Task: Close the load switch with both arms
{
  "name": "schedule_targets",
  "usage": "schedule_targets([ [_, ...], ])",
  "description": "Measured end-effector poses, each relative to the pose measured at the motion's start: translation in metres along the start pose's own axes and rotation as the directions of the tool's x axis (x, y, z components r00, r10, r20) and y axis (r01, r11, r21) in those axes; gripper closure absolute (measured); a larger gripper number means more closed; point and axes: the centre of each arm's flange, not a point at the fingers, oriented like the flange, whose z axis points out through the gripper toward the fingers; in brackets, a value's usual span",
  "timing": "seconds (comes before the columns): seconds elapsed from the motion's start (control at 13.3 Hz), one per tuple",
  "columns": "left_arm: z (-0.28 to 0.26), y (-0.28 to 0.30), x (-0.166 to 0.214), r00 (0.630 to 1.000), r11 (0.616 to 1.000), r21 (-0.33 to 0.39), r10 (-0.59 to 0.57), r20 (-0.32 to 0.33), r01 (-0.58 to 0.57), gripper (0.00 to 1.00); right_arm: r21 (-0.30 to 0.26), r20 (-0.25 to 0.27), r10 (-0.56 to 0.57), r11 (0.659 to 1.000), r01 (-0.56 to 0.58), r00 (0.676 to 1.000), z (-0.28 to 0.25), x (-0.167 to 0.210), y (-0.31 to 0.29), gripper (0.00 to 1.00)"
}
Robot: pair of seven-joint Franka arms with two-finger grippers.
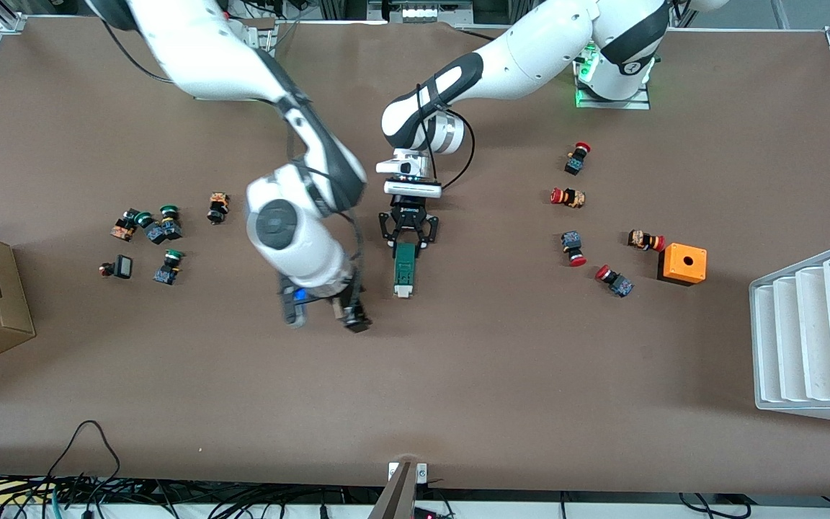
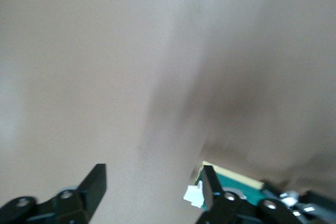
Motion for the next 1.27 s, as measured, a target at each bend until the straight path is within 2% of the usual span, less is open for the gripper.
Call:
schedule_targets([
  [0.07,0.007,0.001,0.008,1.000,1.000,0.006,-0.010,-0.013,0.010,0.44,-0.015,0.004,-0.077,0.997,0.077,0.997,-0.032,0.024,0.001,0.01],
  [0.22,0.019,-0.002,0.021,1.000,1.000,0.021,-0.013,-0.026,0.014,0.25,-0.056,0.017,-0.230,0.971,0.231,0.973,-0.082,0.064,0.013,0.00],
  [0.37,0.026,-0.005,0.030,1.000,0.999,0.030,-0.018,-0.025,0.018,0.06,-0.107,0.049,-0.380,0.917,0.384,0.924,-0.117,0.096,0.034,0.00],
  [0.45,0.026,-0.005,0.035,1.000,0.999,0.028,-0.024,-0.019,0.025,0.00,-0.124,0.068,-0.446,0.884,0.451,0.893,-0.132,0.110,0.045,0.00],
  [0.52,0.025,-0.003,0.041,0.999,0.999,0.023,-0.033,-0.009,0.033,0.00,-0.135,0.089,-0.509,0.846,0.516,0.856,-0.146,0.124,0.055,0.00],
  [0.75,0.009,0.013,0.059,0.998,0.999,0.047,-0.027,0.051,0.024,0.00,-0.141,0.151,-0.683,0.701,0.699,0.715,-0.204,0.180,0.092,0.00],
  [0.97,-0.013,0.034,0.096,0.989,0.998,0.056,-0.020,0.147,0.012,0.00,-0.118,0.167,-0.817,0.539,0.834,0.552,-0.265,0.233,0.143,0.00],
  [1.12,-0.015,0.036,0.138,0.970,0.996,0.084,-0.033,0.242,0.013,0.00,-0.152,0.170,-0.882,0.416,0.897,0.438,-0.290,0.251,0.172,0.00],
  [1.2,-0.016,0.034,0.157,0.954,0.995,0.103,-0.048,0.297,0.018,0.00,-0.173,0.175,-0.901,0.368,0.914,0.396,-0.297,0.253,0.179,0.00],
  [1.27,-0.017,0.033,0.179,0.933,0.993,0.117,-0.064,0.355,0.023,0.00,-0.187,0.178,-0.913,0.334,0.924,0.366,-0.301,0.253,0.182,0.00],
])
